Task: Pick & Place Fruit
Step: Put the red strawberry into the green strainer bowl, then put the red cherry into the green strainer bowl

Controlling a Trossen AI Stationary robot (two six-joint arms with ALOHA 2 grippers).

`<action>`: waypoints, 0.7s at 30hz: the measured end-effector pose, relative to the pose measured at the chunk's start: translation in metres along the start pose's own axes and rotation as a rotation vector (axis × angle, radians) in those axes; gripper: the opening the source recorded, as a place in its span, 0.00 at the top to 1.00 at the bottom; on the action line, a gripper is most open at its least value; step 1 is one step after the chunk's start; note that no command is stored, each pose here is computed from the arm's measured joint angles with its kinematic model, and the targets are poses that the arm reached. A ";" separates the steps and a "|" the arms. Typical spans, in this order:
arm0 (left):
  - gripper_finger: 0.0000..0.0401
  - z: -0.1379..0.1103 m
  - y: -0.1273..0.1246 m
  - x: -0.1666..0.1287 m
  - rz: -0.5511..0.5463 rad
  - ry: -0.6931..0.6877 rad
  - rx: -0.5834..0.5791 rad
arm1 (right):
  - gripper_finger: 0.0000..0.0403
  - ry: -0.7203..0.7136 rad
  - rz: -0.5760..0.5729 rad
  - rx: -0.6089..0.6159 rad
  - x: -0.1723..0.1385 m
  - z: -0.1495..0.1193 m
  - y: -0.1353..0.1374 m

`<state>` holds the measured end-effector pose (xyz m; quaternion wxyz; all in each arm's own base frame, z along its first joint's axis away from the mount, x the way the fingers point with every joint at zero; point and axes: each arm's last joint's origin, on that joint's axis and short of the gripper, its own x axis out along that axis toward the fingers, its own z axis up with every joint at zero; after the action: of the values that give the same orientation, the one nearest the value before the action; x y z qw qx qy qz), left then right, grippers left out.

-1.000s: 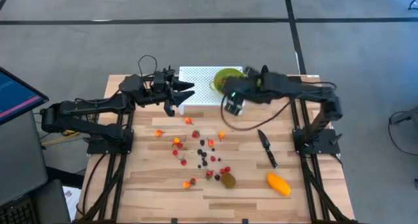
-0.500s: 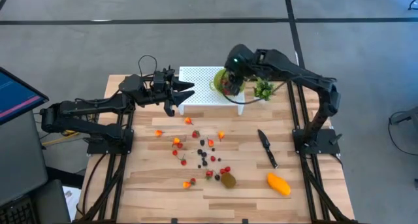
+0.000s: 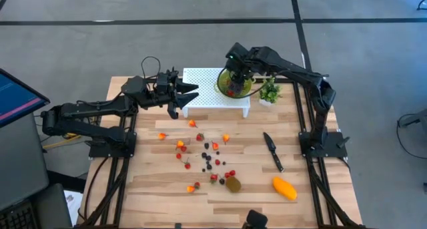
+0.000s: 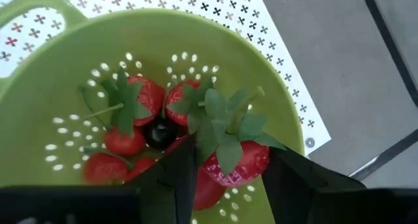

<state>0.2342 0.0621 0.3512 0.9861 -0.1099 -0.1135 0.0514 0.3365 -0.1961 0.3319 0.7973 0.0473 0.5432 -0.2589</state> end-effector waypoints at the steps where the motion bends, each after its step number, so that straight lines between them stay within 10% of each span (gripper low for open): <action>1: 0.60 0.000 0.000 0.000 0.000 0.000 0.000 | 0.65 0.003 0.000 0.000 0.001 0.000 0.000; 21: 0.60 0.000 0.000 0.000 0.000 0.000 0.000 | 0.47 0.043 0.016 0.037 -0.016 -0.009 0.007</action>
<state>0.2342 0.0621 0.3512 0.9861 -0.1099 -0.1135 0.0515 0.3274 -0.1810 0.3412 0.7863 0.0719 0.5550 -0.2616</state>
